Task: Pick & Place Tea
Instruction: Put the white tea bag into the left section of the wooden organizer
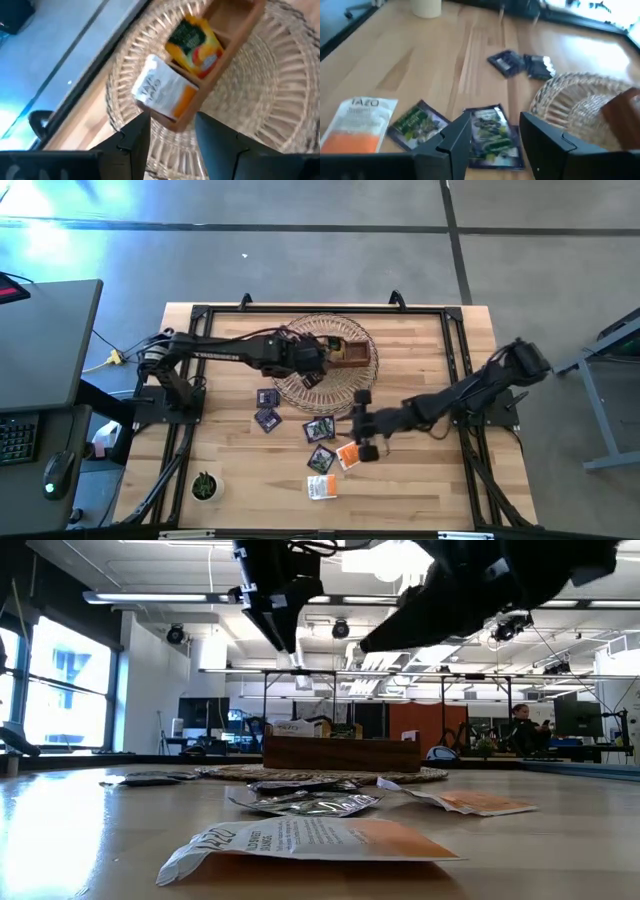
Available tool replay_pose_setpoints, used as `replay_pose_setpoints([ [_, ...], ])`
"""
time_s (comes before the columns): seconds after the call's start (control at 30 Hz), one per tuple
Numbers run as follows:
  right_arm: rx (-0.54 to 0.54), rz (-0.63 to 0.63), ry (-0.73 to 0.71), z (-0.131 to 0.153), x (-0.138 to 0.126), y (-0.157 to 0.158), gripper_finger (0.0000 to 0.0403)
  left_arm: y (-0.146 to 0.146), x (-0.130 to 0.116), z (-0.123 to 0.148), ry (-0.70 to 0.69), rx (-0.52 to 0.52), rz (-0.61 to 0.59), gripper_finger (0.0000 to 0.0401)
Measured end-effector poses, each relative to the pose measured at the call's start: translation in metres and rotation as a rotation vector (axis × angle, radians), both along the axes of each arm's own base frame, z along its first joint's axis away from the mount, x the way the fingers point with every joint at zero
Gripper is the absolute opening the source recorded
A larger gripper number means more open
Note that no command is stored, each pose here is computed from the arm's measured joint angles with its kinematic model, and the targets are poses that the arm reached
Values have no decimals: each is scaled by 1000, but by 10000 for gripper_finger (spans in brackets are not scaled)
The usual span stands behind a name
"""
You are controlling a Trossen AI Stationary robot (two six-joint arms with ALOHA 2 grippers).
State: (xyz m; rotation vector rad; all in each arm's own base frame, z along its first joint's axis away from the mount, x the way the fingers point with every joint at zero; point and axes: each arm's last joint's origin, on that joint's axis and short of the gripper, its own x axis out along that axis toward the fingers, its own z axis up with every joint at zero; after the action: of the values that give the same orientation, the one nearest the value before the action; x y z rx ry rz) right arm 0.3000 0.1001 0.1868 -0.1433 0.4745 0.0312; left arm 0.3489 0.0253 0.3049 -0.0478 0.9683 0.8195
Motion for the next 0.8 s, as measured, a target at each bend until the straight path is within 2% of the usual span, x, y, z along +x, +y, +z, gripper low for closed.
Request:
replay_pose_setpoints([
  [0.27, 59, -116, 153, 7, 30, 40, 141, 1, -5, 0, 44, 33, 16, 152],
  [0.43, 111, -199, 257, 3, 31, 60, 140, 2, -6, 1, 52, 91, 43, 152],
  [0.57, 186, -252, 276, -3, 28, 71, 140, 3, -9, 1, 75, 118, 60, 152],
  [0.8, 105, -259, 322, -26, 22, 84, 140, 3, -14, -1, 115, 132, 95, 152],
])
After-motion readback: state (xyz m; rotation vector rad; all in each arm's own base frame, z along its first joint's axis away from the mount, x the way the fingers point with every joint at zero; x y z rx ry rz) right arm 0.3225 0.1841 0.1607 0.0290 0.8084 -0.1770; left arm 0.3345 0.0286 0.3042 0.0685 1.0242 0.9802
